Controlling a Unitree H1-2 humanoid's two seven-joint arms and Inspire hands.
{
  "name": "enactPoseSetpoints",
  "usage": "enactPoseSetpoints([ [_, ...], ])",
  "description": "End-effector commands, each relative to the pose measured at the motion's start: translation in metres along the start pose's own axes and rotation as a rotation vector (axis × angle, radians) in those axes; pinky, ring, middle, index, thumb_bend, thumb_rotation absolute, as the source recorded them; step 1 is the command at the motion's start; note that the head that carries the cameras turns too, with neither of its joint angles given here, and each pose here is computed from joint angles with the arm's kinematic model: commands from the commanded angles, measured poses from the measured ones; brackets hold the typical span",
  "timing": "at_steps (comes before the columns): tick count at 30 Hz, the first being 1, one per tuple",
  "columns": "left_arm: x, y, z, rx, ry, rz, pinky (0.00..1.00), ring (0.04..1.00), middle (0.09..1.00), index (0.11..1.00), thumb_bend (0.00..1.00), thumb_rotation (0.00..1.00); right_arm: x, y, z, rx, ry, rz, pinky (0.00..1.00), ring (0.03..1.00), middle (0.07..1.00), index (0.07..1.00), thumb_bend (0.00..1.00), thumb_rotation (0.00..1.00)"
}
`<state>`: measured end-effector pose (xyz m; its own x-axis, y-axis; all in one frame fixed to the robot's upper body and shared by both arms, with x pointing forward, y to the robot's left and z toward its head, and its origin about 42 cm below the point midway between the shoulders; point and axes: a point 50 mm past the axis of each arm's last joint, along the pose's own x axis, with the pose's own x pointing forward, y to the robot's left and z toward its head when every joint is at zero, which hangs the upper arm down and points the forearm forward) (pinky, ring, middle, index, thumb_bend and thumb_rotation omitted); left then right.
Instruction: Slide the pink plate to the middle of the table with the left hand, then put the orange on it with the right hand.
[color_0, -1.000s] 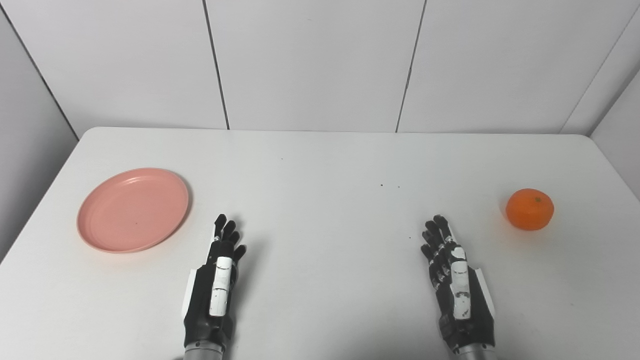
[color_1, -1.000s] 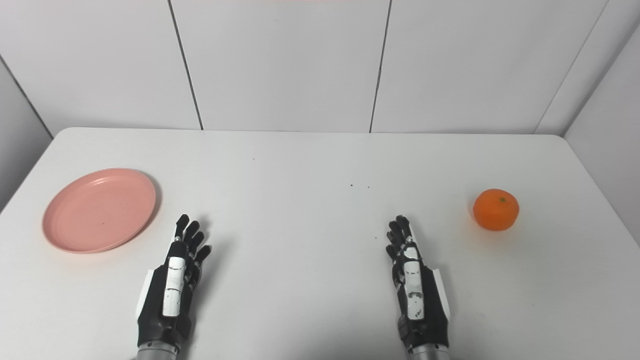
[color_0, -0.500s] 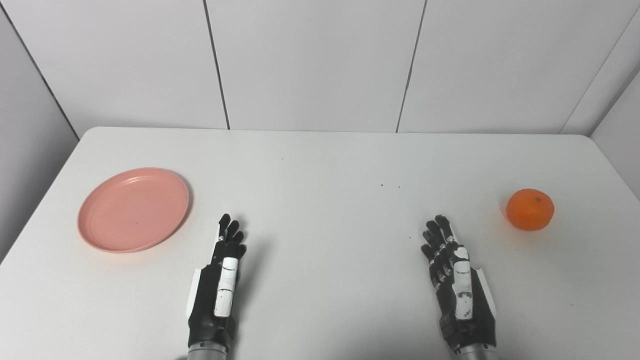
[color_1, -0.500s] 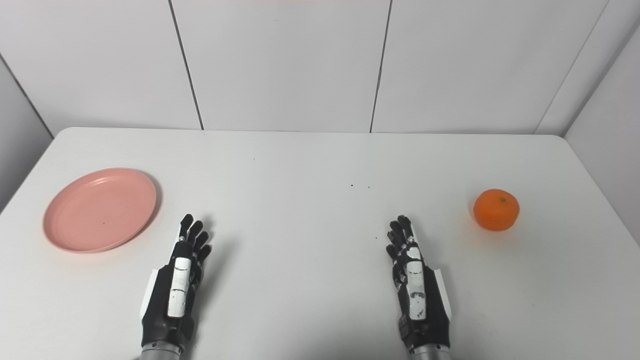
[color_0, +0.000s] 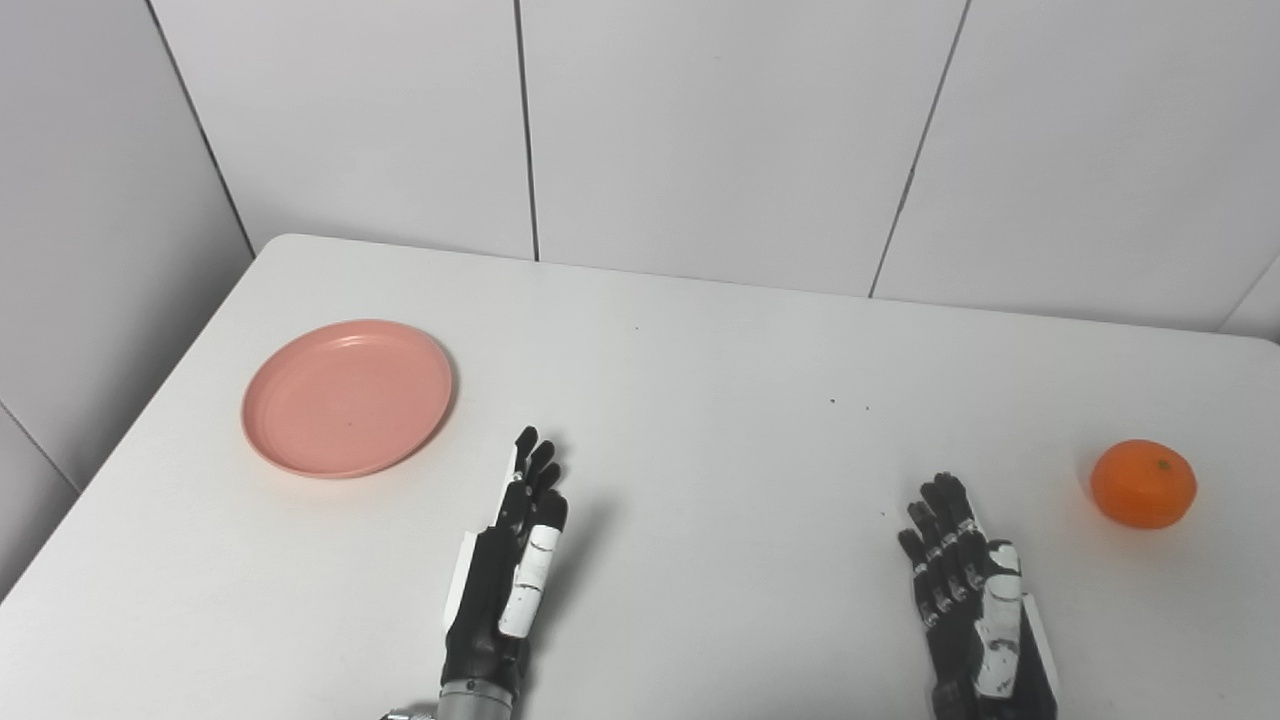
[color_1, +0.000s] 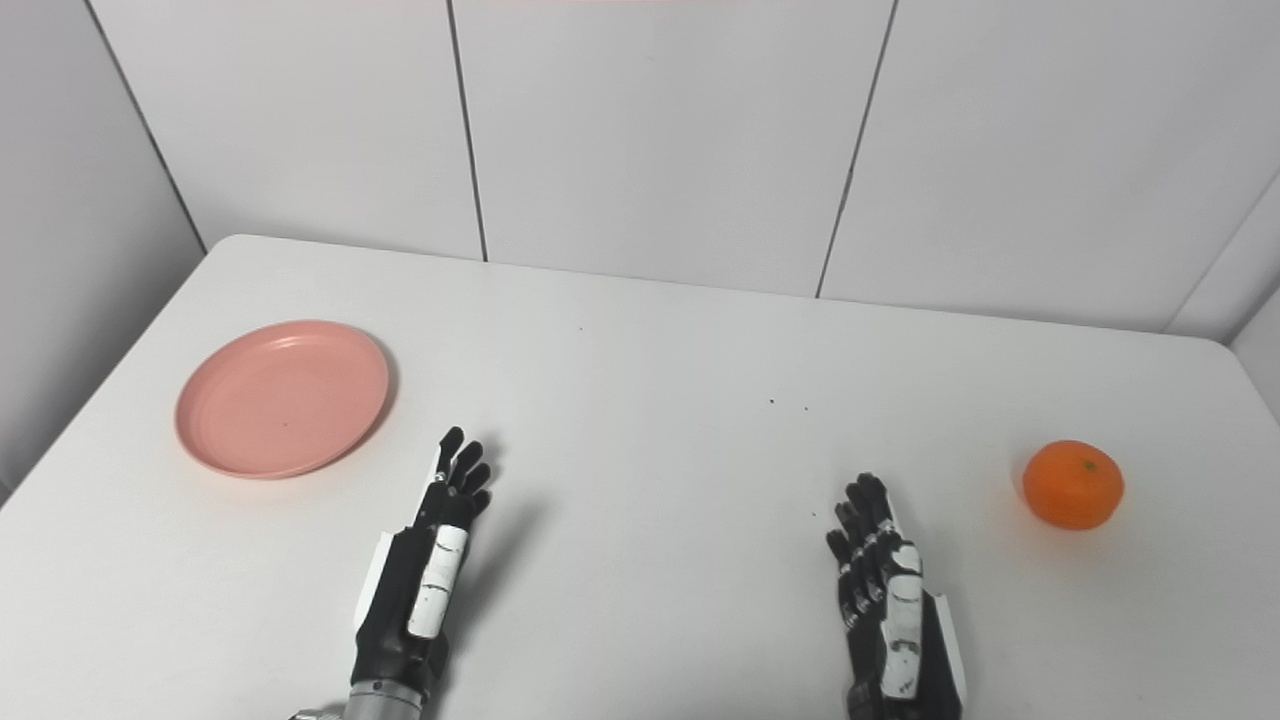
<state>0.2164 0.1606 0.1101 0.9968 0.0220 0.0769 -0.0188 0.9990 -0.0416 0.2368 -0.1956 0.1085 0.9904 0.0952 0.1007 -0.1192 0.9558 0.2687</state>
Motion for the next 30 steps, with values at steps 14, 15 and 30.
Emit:
enactPoseSetpoints([
  [14, -0.036, 0.002, -0.036, 0.002, 0.127, 0.031, 0.90, 0.947, 0.966, 0.957, 0.65, 0.83, -0.021, -0.033, -0.033, -0.033, 0.102, -0.054, 1.00, 1.000, 0.997, 0.984, 0.80, 1.00],
  [15, -0.036, 0.002, -0.036, 0.003, 0.127, 0.030, 0.89, 0.944, 0.964, 0.956, 0.65, 0.83, -0.021, -0.033, -0.033, -0.031, 0.104, -0.055, 1.00, 1.000, 0.996, 0.983, 0.80, 1.00],
  [30, -0.026, 0.019, -0.021, -0.079, 0.101, 0.054, 0.94, 0.950, 0.969, 0.962, 0.73, 0.82, -0.021, -0.023, -0.030, -0.032, 0.096, -0.042, 1.00, 1.000, 0.999, 0.993, 0.82, 1.00],
])
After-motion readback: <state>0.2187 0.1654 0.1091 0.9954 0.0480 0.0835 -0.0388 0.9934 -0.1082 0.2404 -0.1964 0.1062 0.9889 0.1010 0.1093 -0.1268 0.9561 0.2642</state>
